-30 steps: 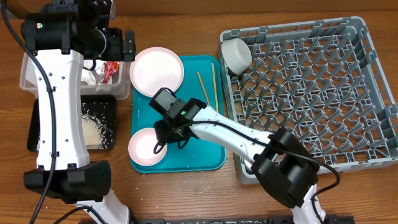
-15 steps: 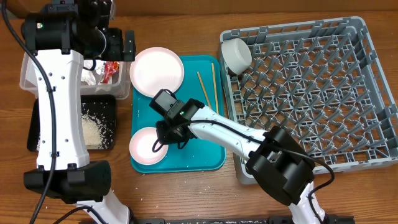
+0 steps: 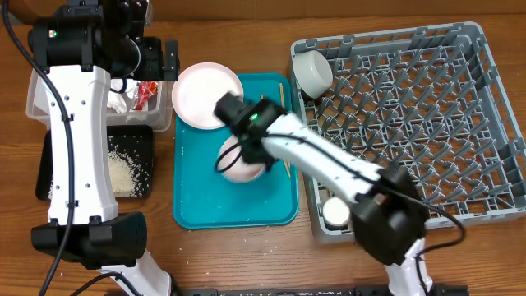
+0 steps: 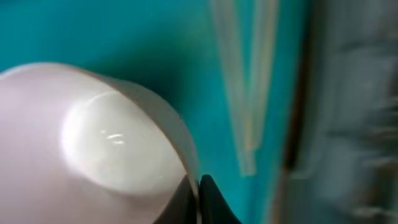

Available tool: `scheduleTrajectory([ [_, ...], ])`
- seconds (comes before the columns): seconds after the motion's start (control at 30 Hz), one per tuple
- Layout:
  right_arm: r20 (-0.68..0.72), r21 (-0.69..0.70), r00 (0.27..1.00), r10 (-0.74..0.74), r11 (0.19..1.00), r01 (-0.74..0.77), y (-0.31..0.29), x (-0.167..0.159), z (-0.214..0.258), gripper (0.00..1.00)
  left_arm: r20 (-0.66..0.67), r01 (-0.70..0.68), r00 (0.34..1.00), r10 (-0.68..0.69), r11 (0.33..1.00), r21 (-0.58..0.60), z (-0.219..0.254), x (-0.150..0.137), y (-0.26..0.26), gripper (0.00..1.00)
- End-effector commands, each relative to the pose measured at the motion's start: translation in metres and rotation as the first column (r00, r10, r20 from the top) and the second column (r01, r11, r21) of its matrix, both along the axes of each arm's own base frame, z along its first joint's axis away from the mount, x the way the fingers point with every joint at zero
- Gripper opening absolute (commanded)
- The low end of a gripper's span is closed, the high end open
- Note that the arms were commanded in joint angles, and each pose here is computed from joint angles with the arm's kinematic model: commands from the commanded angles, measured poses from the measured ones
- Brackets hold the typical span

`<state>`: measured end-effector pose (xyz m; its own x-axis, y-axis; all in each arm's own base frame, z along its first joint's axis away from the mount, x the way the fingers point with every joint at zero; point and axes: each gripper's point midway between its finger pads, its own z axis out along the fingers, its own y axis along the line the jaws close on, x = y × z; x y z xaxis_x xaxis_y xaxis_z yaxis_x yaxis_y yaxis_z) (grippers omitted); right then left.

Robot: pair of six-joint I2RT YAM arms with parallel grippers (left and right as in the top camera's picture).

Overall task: Sort waste into correct bins and load items into the dishwasher
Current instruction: 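Grasp the small pink plate on the teal tray with right gripper, then insert the small pink plate upright into the dish rack slots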

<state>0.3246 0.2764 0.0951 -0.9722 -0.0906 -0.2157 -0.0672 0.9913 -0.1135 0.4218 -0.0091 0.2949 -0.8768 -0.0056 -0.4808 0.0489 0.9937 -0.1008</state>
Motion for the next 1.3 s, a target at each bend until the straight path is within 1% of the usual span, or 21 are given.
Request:
scheduleTrajectory([
  [0.0, 0.458, -0.098, 0.882, -0.106, 0.981, 0.169, -0.071, 0.049, 0.143, 0.04, 0.016, -0.005, 1.000, 0.005, 1.000, 0.003, 0.005, 0.000, 0.002, 1.00],
  [0.03, 0.541, -0.138, 0.834, -0.111, 0.966, 0.218, -0.091, 0.051, 0.171, 0.04, 0.016, -0.006, 1.000, 0.006, 1.000, 0.003, 0.005, 0.000, 0.002, 1.00],
  [0.07, 0.653, -0.212, 0.752, -0.094, 0.930, 0.301, -0.122, 0.047, 0.210, 0.04, 0.016, -0.005, 1.000, 0.005, 1.000, 0.003, 0.006, 0.000, 0.002, 1.00],
  [0.1, 0.700, -0.261, 0.711, -0.070, 0.901, 0.346, -0.139, 0.041, 0.231, 0.04, 0.016, -0.005, 1.000, 0.005, 1.000, 0.003, 0.006, 0.000, 0.002, 1.00],
  [0.2, 0.727, -0.370, 0.687, 0.000, 0.842, 0.392, -0.162, 0.031, 0.251, 0.04, 0.016, -0.006, 1.000, 0.006, 1.000, 0.003, 0.006, 0.000, 0.002, 1.00],
  [0.27, 0.721, -0.435, 0.692, 0.043, 0.806, 0.403, -0.170, 0.029, 0.253, 0.04, 0.016, -0.005, 1.000, 0.005, 1.000, 0.003, 0.005, 0.000, 0.002, 1.00],
  [0.37, 0.712, -0.450, 0.702, 0.035, 0.790, 0.417, -0.174, 0.037, 0.241, 0.04, 0.016, -0.006, 1.000, 0.006, 1.000, 0.003, 0.006, 0.000, 0.002, 1.00],
  [0.47, 0.659, -0.529, 0.750, 0.065, 0.748, 0.400, -0.182, 0.045, 0.222, 0.04, 0.017, -0.005, 1.000, 0.005, 1.000, 0.003, 0.006, 0.000, 0.002, 1.00],
  [0.53, 0.616, -0.602, 0.780, 0.110, 0.704, 0.376, -0.187, 0.050, 0.213, 0.04, 0.016, -0.006, 1.000, 0.006, 1.000, 0.003, 0.005, 0.000, 0.002, 1.00],
  [0.57, 0.590, -0.655, 0.794, 0.147, 0.661, 0.365, -0.189, 0.053, 0.208, 0.04, 0.016, -0.006, 1.000, 0.006, 1.000, 0.003, 0.006, 0.000, 0.002, 1.00],
  [0.6, 0.582, -0.672, 0.797, 0.158, 0.646, 0.362, -0.190, 0.054, 0.207, 0.04, 0.016, -0.005, 1.000, 0.005, 1.000, 0.003, 0.005, 0.000, 0.002, 1.00],
  [0.67, 0.522, -0.751, 0.824, 0.219, 0.577, 0.322, -0.189, 0.061, 0.193, 0.04, 0.016, -0.005, 1.000, 0.005, 1.000, 0.003, 0.005, 0.000, 0.002, 1.00],
  [0.7, 0.494, -0.772, 0.837, 0.233, 0.560, 0.300, -0.186, 0.063, 0.184, 0.04, 0.016, -0.006, 1.000, 0.006, 1.000, 0.003, 0.005, 0.000, 0.002, 1.00],
  [0.93, 0.397, -0.823, 0.883, 0.252, 0.524, 0.221, -0.177, 0.074, 0.142, 0.04, 0.016, -0.006, 1.000, 0.006, 1.000, 0.003, 0.005, 0.000, 0.002, 1.00],
  [1.07, 0.340, -0.854, 0.902, 0.266, 0.490, 0.177, -0.172, 0.080, 0.120, 0.04, 0.017, -0.006, 1.000, 0.006, 1.000, 0.003, 0.006, 0.000, 0.002, 1.00],
  [1.27, 0.327, -0.861, 0.906, 0.268, 0.481, 0.168, -0.172, 0.082, 0.112, 0.04, 0.016, -0.004, 1.000, 0.004, 1.000, 0.003, 0.005, 0.000, 0.001, 1.00],
])
